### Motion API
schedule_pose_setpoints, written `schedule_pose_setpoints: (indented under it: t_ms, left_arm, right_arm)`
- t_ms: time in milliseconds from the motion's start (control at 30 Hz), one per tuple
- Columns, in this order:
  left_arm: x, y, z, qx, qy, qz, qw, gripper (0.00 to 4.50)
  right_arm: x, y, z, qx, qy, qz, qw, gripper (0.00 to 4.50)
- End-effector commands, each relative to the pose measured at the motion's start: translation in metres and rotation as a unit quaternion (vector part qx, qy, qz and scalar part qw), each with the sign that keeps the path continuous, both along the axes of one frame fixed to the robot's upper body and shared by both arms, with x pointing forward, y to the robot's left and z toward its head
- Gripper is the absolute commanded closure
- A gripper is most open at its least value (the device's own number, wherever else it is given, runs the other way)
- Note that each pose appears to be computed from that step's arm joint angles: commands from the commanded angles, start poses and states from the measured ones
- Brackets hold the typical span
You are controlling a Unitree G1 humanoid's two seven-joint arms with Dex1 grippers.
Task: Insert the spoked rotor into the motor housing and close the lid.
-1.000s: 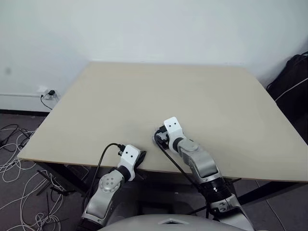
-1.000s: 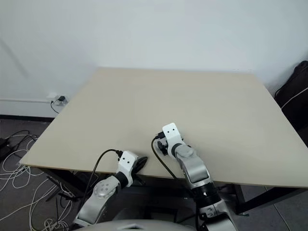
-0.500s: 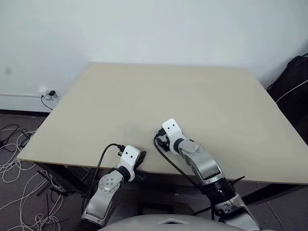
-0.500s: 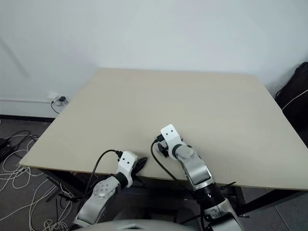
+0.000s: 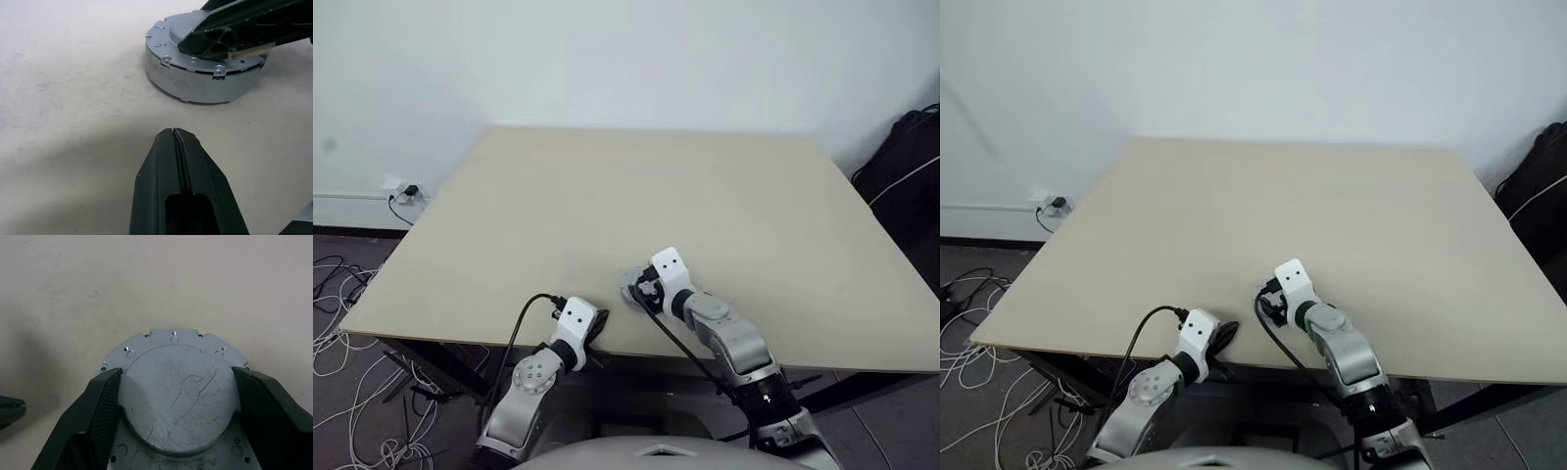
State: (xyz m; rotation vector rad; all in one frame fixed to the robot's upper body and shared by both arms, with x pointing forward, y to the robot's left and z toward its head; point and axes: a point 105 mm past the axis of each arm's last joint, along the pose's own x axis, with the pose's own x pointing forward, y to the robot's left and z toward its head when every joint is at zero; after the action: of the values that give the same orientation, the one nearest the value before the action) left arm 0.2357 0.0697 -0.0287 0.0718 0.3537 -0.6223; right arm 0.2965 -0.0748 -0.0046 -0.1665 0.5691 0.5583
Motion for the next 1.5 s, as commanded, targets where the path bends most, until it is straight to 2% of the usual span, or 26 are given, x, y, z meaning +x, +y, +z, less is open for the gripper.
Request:
schedule_pose_setpoints:
  t_ms: [33,400,1033,1267,1500]
  left_arm:
    - [0.006,-0.002,0.014,-0.007,-0.027,-0.002,1.0,4.5]
    - [0.006,-0.003,0.015,-0.006,-0.029,-0.005,1.0,4.5]
    - [0.01,0.002,0.016,0.003,-0.037,0.01,0.999,4.5]
    - [0.03,0.01,0.028,0.018,-0.075,0.053,0.996,4.5]
    - [0.053,0.015,0.036,0.019,-0.082,0.062,0.994,4.5]
  right_arm:
    - [-0.017,-0.009,-0.032,-0.044,0.057,0.004,0.997,1.29]
    - [-0.009,-0.016,-0.029,-0.082,0.005,-0.008,0.997,1.29]
    - [-0.004,-0.034,-0.038,-0.091,0.032,-0.083,0.992,1.29]
    - [-0.007,-0.033,-0.042,-0.11,0.036,-0.054,0.992,1.29]
    - [-0.007,-0.032,-0.042,-0.111,0.037,-0.05,0.992,1.29]
